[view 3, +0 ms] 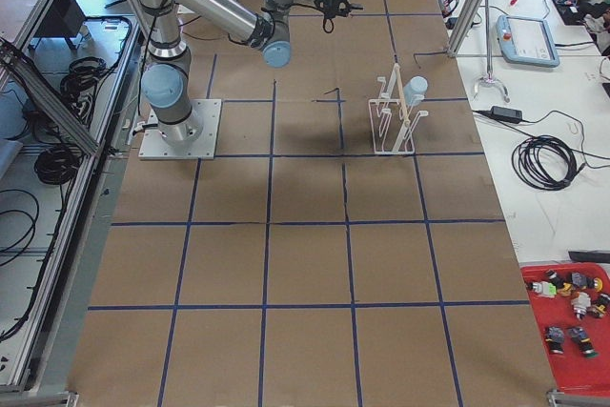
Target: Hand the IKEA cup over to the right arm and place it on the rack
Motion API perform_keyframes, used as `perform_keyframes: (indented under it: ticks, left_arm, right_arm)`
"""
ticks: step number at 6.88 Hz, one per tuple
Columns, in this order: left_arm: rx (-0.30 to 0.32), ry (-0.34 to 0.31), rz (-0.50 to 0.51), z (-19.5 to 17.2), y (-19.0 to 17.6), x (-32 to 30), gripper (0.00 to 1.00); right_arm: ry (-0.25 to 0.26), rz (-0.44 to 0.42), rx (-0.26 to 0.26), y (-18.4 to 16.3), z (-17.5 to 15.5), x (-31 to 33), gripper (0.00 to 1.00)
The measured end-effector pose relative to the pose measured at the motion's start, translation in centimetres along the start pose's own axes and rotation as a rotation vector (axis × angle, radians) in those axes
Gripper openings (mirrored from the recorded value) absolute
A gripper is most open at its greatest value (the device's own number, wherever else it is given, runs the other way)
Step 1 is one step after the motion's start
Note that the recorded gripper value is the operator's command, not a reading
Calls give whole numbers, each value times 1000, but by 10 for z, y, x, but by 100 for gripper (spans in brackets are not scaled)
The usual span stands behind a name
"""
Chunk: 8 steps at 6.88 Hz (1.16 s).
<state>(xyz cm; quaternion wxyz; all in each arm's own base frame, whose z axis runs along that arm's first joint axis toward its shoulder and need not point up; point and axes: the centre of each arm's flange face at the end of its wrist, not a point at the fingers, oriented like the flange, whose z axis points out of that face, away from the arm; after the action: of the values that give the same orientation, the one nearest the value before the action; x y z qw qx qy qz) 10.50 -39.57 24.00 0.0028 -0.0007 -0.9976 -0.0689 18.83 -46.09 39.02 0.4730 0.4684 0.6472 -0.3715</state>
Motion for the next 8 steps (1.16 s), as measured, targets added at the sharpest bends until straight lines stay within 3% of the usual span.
perform_keyframes:
  ticks: [4,6,8]
  left_arm:
    - [35,-18,0,-18,-7,-5,0]
    - [22,-9,4,-77,-24,-17,0]
    - [-28,21,17,-172,-42,-25,0]
  right_arm:
    - [7,2,-1,0,2,3,100]
    - [10,2,-1,0,2,4,100]
    - [10,2,-1,0,1,4,100]
